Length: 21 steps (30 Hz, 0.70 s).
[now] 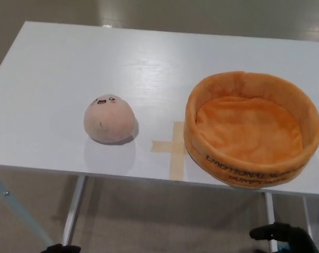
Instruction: Use the left hand to pick up the pink round toy on the left and place it inside the orange plate on the desk.
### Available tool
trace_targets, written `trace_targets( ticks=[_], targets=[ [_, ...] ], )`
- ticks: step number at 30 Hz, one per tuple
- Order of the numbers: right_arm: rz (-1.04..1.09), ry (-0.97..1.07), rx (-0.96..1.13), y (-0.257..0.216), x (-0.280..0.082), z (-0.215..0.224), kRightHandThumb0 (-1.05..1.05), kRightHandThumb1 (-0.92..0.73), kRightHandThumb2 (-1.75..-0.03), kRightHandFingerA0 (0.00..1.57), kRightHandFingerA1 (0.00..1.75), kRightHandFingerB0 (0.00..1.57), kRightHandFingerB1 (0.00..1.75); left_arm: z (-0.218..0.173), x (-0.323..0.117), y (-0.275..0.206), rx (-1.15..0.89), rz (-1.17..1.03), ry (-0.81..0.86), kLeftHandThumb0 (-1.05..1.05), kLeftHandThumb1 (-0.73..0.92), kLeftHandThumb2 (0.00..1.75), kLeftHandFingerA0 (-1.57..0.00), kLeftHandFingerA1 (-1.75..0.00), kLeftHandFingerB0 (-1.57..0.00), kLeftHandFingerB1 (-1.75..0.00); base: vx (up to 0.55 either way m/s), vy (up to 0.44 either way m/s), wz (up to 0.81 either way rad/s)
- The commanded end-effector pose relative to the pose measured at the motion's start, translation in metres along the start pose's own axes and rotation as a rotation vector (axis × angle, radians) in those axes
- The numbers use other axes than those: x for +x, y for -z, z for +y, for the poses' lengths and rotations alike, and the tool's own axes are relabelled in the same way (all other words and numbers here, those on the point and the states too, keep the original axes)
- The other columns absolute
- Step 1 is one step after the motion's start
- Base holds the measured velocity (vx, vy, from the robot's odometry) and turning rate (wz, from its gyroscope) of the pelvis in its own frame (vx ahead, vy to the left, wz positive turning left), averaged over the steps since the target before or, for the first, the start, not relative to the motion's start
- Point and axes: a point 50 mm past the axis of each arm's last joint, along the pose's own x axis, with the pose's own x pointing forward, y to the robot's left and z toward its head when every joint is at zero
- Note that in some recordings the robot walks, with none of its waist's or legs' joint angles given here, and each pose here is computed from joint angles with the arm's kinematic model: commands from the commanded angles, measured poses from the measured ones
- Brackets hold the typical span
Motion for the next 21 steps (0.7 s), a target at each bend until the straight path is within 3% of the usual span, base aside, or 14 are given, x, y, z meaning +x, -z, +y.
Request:
trace_targets(
  ticks=[1, 3, 4, 5, 6, 8, 9, 21],
  targets=[
    [-0.008, 0.007, 0.013, 0.006, -0.003, 0.001, -0.14, -0.56, -0.62, 0.68, 0.90, 0.63, 0.79, 0.001, -0.005, 0.006, 0.009, -0.037, -0.002, -0.36, 0.59, 0.58, -0.33, -0.38, -0.38, -0.33, 0.00, 0.000, 0.00],
    [0.000, 0.004, 0.013, 0.016, -0.007, 0.003, -0.13, -0.54, -0.64, 0.68, 0.91, 0.64, 0.80, -0.003, -0.010, 0.014, 0.013, -0.023, 0.014, -0.38, 0.59, 0.58, -0.31, -0.37, -0.32, -0.31, 0.00, 0.000, 0.00],
    [0.003, 0.004, 0.017, 0.018, -0.008, 0.003, -0.17, -0.42, -0.85, 0.71, 0.87, 0.62, 0.79, -0.004, -0.011, 0.016, 0.014, -0.021, 0.022, -0.41, 0.59, 0.59, -0.29, -0.38, -0.27, -0.30, 0.00, 0.000, 0.00],
    [0.006, 0.004, 0.021, 0.019, -0.009, 0.004, -0.17, -0.42, -0.85, 0.71, 0.87, 0.62, 0.79, -0.004, -0.012, 0.018, 0.015, -0.020, 0.030, -0.41, 0.59, 0.59, -0.29, -0.38, -0.27, -0.30, 0.00, 0.000, 0.00],
    [0.008, 0.003, 0.020, 0.021, -0.010, 0.005, -0.12, -0.54, -0.64, 0.70, 0.93, 0.64, 0.80, -0.005, -0.014, 0.020, 0.030, -0.019, 0.033, -0.42, 0.59, 0.59, -0.29, -0.37, -0.25, -0.30, 0.00, 0.000, 0.00],
    [0.020, -0.001, 0.015, 0.029, -0.013, 0.007, -0.13, -0.54, -0.64, 0.69, 0.92, 0.64, 0.80, -0.007, -0.018, 0.027, 0.053, -0.007, 0.048, -0.40, 0.58, 0.58, -0.26, -0.36, -0.23, -0.29, 0.00, 0.000, 0.00],
    [0.029, -0.004, 0.014, 0.032, -0.015, 0.007, -0.13, -0.55, -0.62, 0.69, 0.92, 0.64, 0.80, -0.009, -0.020, 0.029, 0.059, -0.004, 0.058, -0.44, 0.49, 0.68, -0.20, -0.40, -0.19, -0.36, 0.00, 0.000, 0.00],
    [0.028, 0.000, -0.008, 0.033, -0.015, 0.007, -0.13, -0.56, -0.63, 0.74, 0.95, 0.67, 0.81, -0.002, -0.029, 0.028, 0.161, -0.109, 0.197, -0.42, 0.51, 0.64, -0.14, -0.34, -0.14, -0.32, 0.00, 0.000, 0.00]
  ],
)
